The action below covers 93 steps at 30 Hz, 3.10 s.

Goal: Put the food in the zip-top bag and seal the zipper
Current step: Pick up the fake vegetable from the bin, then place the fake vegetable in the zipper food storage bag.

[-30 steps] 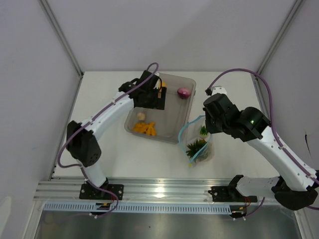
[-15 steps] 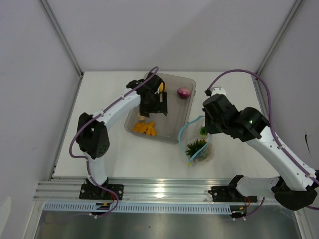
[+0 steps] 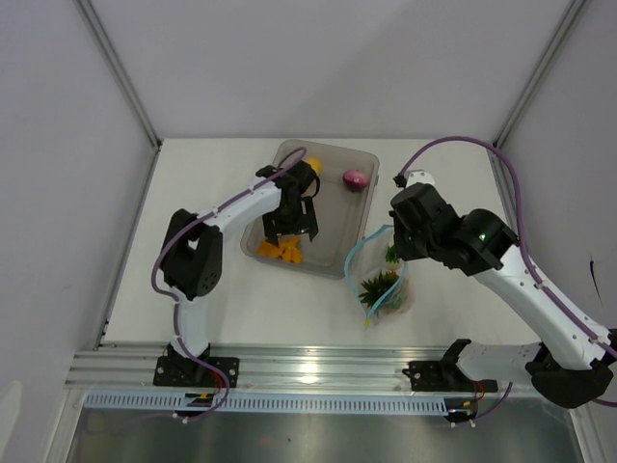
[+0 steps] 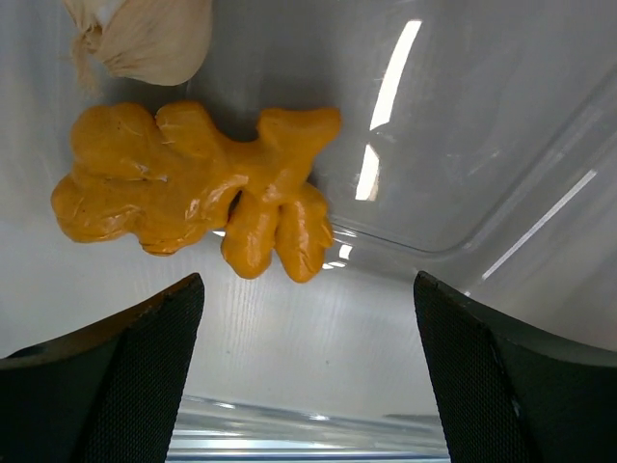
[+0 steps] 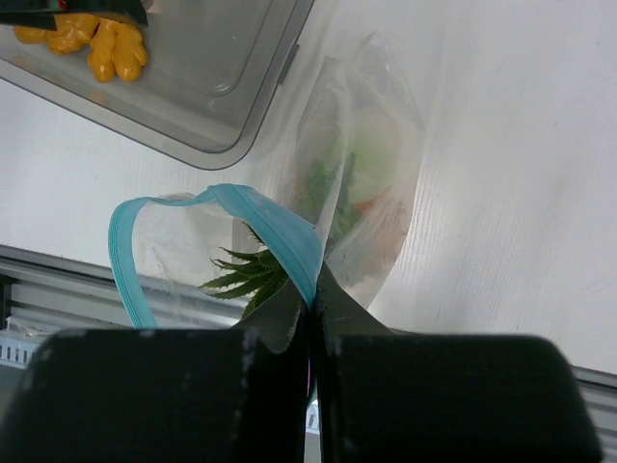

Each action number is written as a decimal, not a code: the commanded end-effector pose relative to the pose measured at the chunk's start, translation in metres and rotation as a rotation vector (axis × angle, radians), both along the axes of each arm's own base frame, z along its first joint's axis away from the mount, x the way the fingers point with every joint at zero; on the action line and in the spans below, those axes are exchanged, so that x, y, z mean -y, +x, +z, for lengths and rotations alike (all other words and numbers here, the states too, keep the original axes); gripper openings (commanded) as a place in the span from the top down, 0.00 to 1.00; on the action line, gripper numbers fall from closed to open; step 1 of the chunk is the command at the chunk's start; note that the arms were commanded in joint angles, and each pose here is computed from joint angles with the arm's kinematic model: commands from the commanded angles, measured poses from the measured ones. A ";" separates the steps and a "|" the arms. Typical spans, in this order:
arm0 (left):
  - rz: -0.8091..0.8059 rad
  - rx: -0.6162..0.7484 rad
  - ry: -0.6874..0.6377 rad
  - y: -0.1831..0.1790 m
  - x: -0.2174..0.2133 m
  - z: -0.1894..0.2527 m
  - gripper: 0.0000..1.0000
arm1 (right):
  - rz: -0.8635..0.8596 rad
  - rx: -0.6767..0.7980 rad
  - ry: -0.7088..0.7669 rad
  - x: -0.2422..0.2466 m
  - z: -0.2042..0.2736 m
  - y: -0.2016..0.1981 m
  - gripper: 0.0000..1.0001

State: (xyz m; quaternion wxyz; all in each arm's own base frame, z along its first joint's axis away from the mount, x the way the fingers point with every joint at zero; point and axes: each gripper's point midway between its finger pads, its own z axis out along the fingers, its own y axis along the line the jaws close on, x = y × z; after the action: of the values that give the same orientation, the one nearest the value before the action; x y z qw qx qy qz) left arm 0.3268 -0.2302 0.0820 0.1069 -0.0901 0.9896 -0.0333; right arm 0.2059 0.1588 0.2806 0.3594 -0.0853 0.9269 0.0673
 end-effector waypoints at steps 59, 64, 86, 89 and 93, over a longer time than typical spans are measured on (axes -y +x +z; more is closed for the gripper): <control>-0.182 0.502 -0.304 -0.009 0.015 0.151 0.90 | -0.024 0.034 0.056 -0.010 0.001 0.010 1.00; -0.336 0.629 -0.627 -0.051 0.039 0.235 0.89 | -0.041 0.033 0.060 -0.016 0.001 0.019 1.00; -0.522 0.437 -1.927 -0.195 0.053 0.379 0.91 | -0.070 0.076 0.038 -0.020 0.026 0.036 1.00; -0.556 0.380 -1.993 -0.204 0.058 0.382 0.91 | -0.064 0.078 0.052 -0.023 0.027 0.037 1.00; -0.636 0.302 -2.000 -0.216 0.069 0.379 0.90 | -0.047 0.073 0.067 -0.028 0.029 0.038 1.00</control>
State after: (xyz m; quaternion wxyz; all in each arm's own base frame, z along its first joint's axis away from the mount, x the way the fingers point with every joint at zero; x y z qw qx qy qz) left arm 0.1420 -0.3078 0.4347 0.1072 0.0641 0.5210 -0.8444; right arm 0.2356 0.1809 0.2934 0.3749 -0.0662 0.9222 0.0681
